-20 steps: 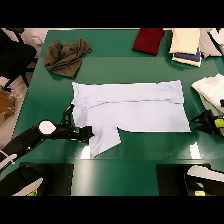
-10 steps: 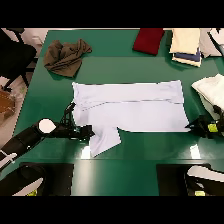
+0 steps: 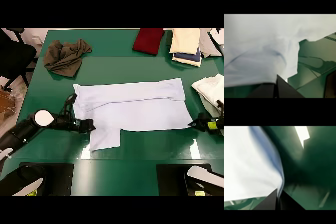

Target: Fold the shirts.

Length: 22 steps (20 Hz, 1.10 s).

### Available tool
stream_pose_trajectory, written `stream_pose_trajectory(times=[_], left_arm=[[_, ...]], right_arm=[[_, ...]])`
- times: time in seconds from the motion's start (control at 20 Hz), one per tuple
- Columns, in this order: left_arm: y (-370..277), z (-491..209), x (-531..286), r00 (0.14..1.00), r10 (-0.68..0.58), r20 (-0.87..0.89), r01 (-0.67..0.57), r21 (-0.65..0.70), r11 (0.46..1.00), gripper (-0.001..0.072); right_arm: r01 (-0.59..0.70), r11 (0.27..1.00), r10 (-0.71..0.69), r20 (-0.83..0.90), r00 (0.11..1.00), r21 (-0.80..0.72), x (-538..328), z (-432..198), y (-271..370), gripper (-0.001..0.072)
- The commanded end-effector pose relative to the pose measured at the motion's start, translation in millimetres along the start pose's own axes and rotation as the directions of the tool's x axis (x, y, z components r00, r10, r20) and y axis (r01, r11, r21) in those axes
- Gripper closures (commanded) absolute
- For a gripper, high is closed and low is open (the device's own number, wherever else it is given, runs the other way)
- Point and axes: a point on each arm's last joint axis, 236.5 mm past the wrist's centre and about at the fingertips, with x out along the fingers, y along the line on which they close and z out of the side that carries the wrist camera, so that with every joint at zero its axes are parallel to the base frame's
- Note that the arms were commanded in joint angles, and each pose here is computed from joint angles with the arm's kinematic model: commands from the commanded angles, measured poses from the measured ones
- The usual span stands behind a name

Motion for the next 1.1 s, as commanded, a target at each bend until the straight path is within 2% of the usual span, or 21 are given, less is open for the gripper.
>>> stream_pose_trajectory(times=[0.0,0.1,0.2,0.35,0.5,0.65,0.85,0.95,1.0,1.05], left_arm=[[14.8,45.8,-44.0,0.969,0.22,0.115,-0.233,0.112,0.966,0.0685],[12.5,76.4,-70.2,0.935,0.279,0.221,-0.312,0.134,0.941,0.0685],[4.8,89.3,-79.0,0.925,0.269,0.269,-0.314,0.14,0.939,0.0685],[2.1,103.7,-73.1,0.918,0.251,0.309,-0.304,0.139,0.942,0.0685],[2.1,131.5,-65.5,0.895,0.228,0.384,-0.286,0.102,0.953,0.0685],[38.5,170.6,-53.4,0.858,0.272,0.436,-0.313,0.024,0.95,0.0685],[101.6,210.2,-43.9,0.815,0.34,0.469,-0.324,-0.118,0.939,0.0685],[112.2,219.3,-31.5,0.81,0.339,0.479,-0.316,-0.13,0.94,0.0681],[109.0,224.5,-27.4,0.809,0.316,0.496,-0.294,-0.124,0.948,0.0463],[105.5,232.0,-25.6,0.802,0.292,0.521,-0.258,-0.138,0.956,0.0069]], right_arm=[[-0.032,0.997,0.042,0.156,0.987,-0.065,-33.5,11.6,36.4,0.0688],[-0.061,0.994,0.081,0.244,0.966,-0.09,-49.1,20.7,55.6,0.0688],[-0.101,0.988,0.132,0.314,0.94,-0.116,-61.7,28.8,75.6,0.0688],[-0.095,0.977,0.162,0.381,0.91,-0.19,-63.7,48.4,106.7,0.0688],[-0.089,0.966,0.175,0.366,0.914,-0.241,-44.9,78.4,139.6,0.0688],[-0.094,0.962,0.18,0.335,0.925,-0.257,-17.1,115.2,164.5,0.0688],[-0.094,0.97,0.157,0.282,0.947,-0.223,18.6,150.4,163.1,0.0688],[-0.09,0.974,0.138,0.229,0.964,-0.209,38.6,155.9,154.4,0.0672],[-0.102,0.973,0.14,0.178,0.974,-0.207,49.3,152.1,153.8,0.0499],[-0.116,0.972,0.142,0.117,0.983,-0.205,57.9,146.6,152.6,0.0324]])
